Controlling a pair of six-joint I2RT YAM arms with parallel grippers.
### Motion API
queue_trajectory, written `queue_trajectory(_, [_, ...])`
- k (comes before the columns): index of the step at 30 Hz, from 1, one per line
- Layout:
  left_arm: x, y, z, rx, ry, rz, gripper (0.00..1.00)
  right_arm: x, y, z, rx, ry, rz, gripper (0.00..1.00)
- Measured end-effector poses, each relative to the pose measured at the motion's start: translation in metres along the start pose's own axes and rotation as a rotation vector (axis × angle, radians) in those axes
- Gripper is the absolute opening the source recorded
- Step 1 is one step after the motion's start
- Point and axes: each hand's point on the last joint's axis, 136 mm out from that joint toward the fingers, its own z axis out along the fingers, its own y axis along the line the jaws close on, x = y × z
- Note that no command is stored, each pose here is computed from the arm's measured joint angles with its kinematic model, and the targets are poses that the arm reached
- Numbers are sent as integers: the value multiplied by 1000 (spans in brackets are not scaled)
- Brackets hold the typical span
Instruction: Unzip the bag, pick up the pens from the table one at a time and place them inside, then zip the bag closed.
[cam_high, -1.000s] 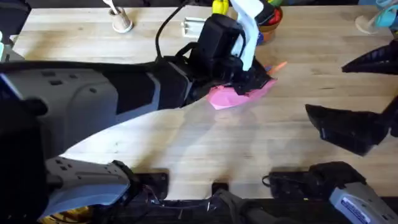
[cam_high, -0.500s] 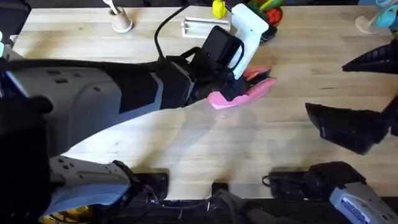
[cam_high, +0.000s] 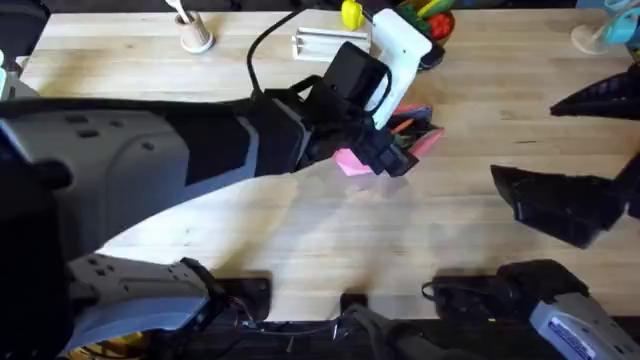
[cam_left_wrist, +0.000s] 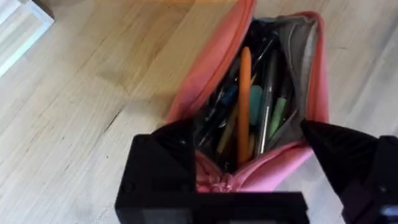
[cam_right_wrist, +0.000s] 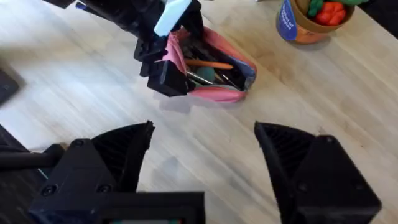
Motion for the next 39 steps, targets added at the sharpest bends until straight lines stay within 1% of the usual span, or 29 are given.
queue_trajectory(2, [-6, -1, -7, -3, -17, 3, 993, 0, 0, 0, 0, 0, 0, 994])
queue_trajectory(4, [-16, 0, -19, -11, -55, 8, 993, 0, 0, 0, 0, 0, 3, 994])
queue_trajectory(8, [-45, 8, -60, -49, -162, 13, 993, 0, 0, 0, 0, 0, 3, 994])
queue_trajectory(9, [-49, 11, -72, -63, -180, 9, 993, 0, 0, 0, 0, 0, 4, 994])
queue_trajectory(11, [-52, 20, -96, -93, -200, -8, 993, 0, 0, 0, -1, 1, 4, 993])
queue_trajectory(13, [-47, 31, -120, -130, -200, -37, 993, 1, 1, 0, -2, 4, 9, 994])
queue_trajectory(15, [-34, 44, -140, -171, -174, -81, 993, 1, 1, 0, -3, 5, 23, 994])
queue_trajectory(19, [-9, 67, -171, -251, -130, -167, 993, 1, 0, 0, -2, 3, 59, 994])
queue_trajectory(21, [-1, 73, -182, -279, -123, -193, 993, 0, -1, 1, -3, 4, 81, 994])
queue_trajectory(23, [0, 77, -189, -296, -132, -203, 993, 0, -2, 6, -11, 21, 112, 994])
queue_trajectory(26, [1, 79, -191, -305, -133, -209, 993, 0, -4, 18, -46, 64, 180, 994])
queue_trajectory(30, [8, 78, -189, -299, -103, -221, 993, -3, 1, 38, -149, 113, 256, 994])
queue_trajectory(32, [8, 79, -188, -303, -102, -221, 993, -9, 5, 46, -211, 116, 286, 994])
queue_trajectory(35, [13, 81, -188, -319, -75, -197, 993, -23, 10, 56, -302, 84, 311, 993])
queue_trajectory(39, [35, 79, -180, -308, 31, -142, 993, -42, 7, 76, -378, 46, 341, 993])
